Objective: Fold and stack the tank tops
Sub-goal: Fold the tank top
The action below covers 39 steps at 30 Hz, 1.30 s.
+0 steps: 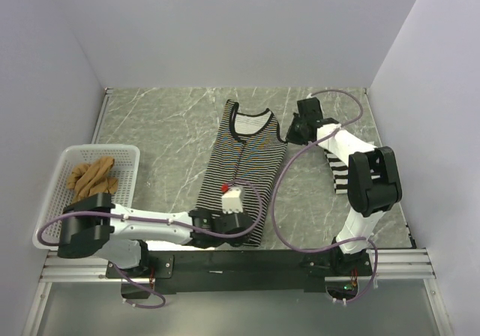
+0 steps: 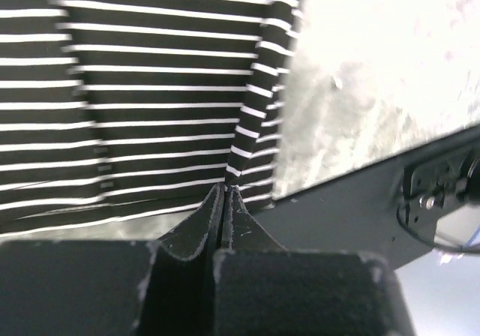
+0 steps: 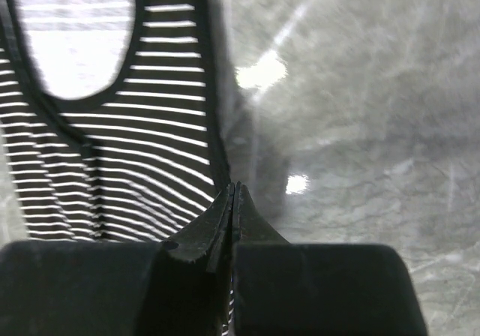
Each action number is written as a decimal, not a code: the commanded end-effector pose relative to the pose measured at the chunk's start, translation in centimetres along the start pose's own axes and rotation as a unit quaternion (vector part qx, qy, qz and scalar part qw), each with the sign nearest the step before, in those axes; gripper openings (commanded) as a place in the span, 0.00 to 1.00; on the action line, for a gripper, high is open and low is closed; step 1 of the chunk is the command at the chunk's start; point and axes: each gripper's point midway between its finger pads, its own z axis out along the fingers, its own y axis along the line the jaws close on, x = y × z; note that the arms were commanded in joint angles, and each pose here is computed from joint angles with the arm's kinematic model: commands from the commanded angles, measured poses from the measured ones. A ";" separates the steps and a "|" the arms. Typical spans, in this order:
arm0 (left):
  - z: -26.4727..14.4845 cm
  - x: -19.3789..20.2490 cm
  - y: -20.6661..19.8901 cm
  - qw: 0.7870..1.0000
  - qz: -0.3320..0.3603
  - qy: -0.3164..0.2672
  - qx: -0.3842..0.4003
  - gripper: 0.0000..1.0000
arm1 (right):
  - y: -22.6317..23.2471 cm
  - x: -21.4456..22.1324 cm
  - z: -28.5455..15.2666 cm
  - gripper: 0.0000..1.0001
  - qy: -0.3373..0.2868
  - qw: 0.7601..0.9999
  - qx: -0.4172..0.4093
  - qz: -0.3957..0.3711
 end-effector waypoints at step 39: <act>-2.0 0.3 8.3 0.983 -0.168 -0.002 -0.079 0.01 | 16.2 1.0 6.3 0.00 0.001 0.992 -0.019 -0.126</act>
